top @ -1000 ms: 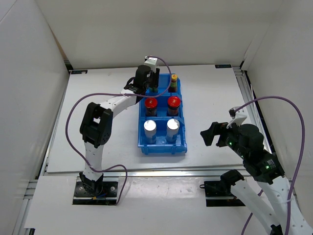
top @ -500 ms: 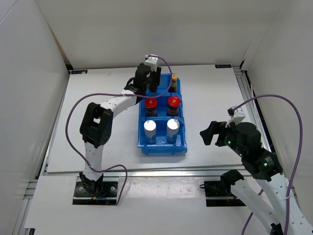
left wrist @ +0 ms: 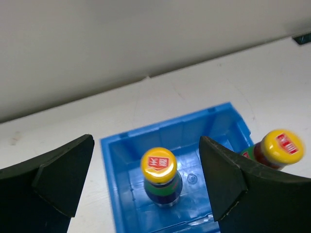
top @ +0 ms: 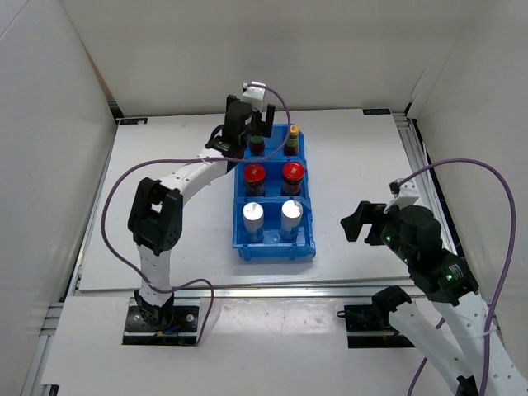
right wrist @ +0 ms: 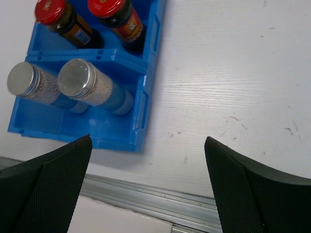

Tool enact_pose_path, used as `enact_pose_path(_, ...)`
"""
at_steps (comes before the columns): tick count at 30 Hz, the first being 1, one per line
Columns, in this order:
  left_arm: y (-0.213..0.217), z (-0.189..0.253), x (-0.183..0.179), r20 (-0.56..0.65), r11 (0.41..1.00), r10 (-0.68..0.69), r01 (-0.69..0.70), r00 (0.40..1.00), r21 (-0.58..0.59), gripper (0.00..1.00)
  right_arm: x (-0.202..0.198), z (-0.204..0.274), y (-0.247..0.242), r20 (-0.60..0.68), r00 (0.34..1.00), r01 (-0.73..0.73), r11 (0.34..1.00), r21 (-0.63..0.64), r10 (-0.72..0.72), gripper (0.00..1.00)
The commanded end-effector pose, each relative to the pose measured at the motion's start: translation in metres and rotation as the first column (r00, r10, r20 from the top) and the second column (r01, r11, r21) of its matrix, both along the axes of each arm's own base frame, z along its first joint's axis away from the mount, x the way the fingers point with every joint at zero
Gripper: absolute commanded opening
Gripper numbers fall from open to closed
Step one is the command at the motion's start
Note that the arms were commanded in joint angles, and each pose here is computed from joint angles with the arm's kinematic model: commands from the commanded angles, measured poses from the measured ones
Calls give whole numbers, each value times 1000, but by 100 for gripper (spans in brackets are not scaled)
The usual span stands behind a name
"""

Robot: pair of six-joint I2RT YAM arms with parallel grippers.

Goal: Organize the condiment bottles

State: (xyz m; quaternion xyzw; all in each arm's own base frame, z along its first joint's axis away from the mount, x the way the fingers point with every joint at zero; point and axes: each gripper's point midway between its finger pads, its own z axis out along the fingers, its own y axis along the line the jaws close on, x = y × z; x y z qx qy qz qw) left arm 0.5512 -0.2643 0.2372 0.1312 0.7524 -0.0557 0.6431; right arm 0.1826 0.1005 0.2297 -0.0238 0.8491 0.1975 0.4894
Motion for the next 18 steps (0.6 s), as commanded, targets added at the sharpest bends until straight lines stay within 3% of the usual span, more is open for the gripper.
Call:
enact_pose_path(1, 27, 151, -31, 204, 996, 54, -38, 977, -83, 100, 12, 22, -18, 25, 989, 146, 989, 2, -146, 99)
enact_pose_path(2, 38, 187, -46, 241, 993, 68, -43, 968, -108, 100, 15, 33, -20, 42, 986, 163, 987, 5, -163, 99)
enact_pose_path(4, 51, 188, -65, 179, 996, 69, -58, 981, -68, 100, 26, 37, -22, 48, 983, 181, 983, -32, -179, 99)
enact_pose_path(5, 67, 213, -87, 199, 995, 86, -73, 976, -72, 100, 29, 40, -21, 69, 989, 139, 986, -91, -133, 99)
enact_pose_path(7, 88, 205, -112, 143, 993, 118, -113, 983, -42, 100, 32, 55, 3, 87, 996, -9, 995, -100, 18, 99)
enact_pose_path(8, 114, 222, -145, 160, 987, 156, -149, 975, -55, 100, 35, 58, 11, 99, 993, -56, 993, -102, 66, 99)
enact_pose_path(9, 125, 185, -157, 105, 986, 169, -169, 980, -8, 100, 35, 58, 20, 102, 988, -103, 990, -99, 113, 99)
enact_pose_path(10, 137, 176, -174, 103, 984, 175, -177, 979, 9, 100, 40, 58, 22, 104, 988, -103, 990, -99, 113, 99)
enact_pose_path(11, 163, 195, -213, 161, 979, 203, -199, 966, -41, 100, 43, 65, 24, 133, 985, -101, 991, -87, 112, 99)
enact_pose_path(12, 172, 150, -224, 106, 978, 208, -210, 972, 9, 100, 48, 57, 27, 107, 988, -99, 991, -88, 109, 99)
enact_pose_path(18, 236, 96, -315, 180, 964, 266, -262, 947, -47, 100, 57, 52, 40, 97, 982, -154, 985, -76, 161, 99)
